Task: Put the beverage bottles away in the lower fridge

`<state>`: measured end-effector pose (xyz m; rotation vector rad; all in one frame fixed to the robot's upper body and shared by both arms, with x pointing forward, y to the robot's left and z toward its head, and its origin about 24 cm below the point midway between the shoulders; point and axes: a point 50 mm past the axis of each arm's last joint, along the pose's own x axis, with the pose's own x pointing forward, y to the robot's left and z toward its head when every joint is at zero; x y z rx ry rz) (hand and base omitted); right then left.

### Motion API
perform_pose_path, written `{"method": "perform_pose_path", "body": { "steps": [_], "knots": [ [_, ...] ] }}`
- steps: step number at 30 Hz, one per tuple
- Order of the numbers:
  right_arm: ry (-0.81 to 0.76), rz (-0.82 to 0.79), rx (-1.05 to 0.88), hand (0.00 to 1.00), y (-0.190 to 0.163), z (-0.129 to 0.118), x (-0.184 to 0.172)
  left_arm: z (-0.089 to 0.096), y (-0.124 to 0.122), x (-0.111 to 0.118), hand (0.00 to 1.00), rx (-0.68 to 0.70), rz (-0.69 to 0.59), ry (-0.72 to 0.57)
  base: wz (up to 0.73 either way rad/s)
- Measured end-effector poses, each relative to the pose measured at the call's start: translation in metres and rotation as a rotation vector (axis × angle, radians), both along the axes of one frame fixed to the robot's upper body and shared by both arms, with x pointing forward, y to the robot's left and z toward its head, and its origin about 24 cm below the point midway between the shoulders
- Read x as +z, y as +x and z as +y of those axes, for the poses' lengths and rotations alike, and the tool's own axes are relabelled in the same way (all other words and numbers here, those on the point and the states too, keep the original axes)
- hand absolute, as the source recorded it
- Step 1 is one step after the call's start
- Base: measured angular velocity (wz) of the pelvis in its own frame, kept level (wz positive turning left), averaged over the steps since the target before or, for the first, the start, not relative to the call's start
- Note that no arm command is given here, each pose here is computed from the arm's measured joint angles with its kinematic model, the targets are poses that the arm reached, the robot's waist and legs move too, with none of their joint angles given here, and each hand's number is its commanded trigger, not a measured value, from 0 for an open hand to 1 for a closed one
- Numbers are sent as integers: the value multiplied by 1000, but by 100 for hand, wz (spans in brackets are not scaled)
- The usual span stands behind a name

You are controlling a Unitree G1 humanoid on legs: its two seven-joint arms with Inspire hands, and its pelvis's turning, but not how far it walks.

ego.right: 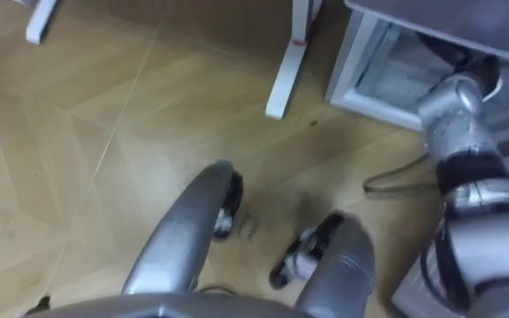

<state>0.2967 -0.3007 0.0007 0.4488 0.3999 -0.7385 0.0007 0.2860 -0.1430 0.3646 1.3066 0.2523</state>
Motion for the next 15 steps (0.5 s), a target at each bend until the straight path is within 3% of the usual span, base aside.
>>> {"method": "perform_pose_path", "body": {
  "steps": [7, 10, 15],
  "knots": [
    [-5, 288, 128, 0, -77, -26, -69, 0, 13, -2, 0, 15, -1, -50, 3],
    [4, 362, 153, 0, -100, -33, -82, 1, 23, -3, 0, 36, -18, -58, -7],
    [37, 472, 196, 0, -137, -33, -102, 3, 15, -5, 0, 61, 18, -58, -17]
  ]
}}
